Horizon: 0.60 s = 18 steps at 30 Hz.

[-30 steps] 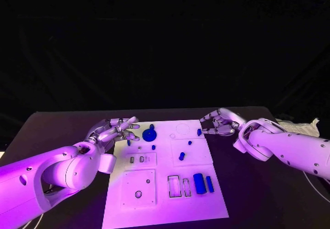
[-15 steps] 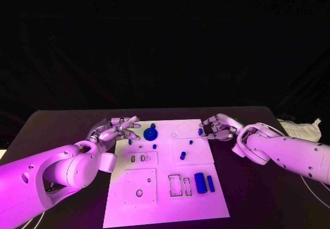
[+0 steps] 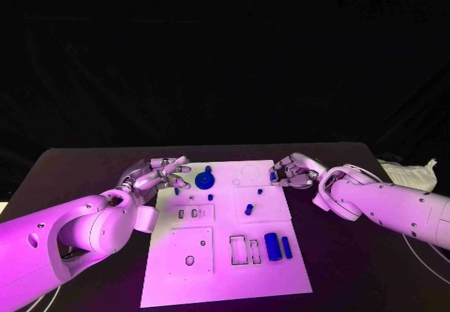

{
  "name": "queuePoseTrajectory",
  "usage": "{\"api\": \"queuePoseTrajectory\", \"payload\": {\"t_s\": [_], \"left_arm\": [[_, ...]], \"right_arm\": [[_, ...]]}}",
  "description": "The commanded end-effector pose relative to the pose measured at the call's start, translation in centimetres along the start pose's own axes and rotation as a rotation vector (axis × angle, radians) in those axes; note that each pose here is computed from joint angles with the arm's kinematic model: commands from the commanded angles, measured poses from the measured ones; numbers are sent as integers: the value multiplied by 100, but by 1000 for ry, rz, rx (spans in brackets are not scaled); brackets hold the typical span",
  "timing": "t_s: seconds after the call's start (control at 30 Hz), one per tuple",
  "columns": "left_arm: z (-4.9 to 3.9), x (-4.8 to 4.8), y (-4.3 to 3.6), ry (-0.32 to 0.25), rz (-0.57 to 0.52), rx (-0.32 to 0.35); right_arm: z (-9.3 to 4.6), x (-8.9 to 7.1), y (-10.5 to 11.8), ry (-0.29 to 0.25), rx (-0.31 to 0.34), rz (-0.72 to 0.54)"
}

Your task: Assemble the parts on the task board

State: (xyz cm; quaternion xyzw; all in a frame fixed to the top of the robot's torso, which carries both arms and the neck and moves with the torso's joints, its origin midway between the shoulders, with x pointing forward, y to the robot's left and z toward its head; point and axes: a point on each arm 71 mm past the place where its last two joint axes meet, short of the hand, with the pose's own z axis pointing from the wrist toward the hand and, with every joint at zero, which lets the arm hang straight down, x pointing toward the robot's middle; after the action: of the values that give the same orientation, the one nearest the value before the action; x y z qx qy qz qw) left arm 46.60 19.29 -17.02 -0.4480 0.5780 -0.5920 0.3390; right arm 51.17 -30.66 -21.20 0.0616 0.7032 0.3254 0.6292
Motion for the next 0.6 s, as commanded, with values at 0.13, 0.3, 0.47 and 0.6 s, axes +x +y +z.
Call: {"api": "queuePoseTrajectory", "payload": {"t_s": [0.13,0.3,0.47,0.6], "left_arm": [[2,28,-7,26,-3,6],[1,27,-6,26,-3,6],[-1,26,-6,26,-3,5],[-3,25,-6,27,-3,4]], "right_arm": [[21,44,-2,30,6,-16],[26,47,-4,31,9,-21],[29,44,-10,29,13,-24],[34,45,-9,25,15,-26]]}}
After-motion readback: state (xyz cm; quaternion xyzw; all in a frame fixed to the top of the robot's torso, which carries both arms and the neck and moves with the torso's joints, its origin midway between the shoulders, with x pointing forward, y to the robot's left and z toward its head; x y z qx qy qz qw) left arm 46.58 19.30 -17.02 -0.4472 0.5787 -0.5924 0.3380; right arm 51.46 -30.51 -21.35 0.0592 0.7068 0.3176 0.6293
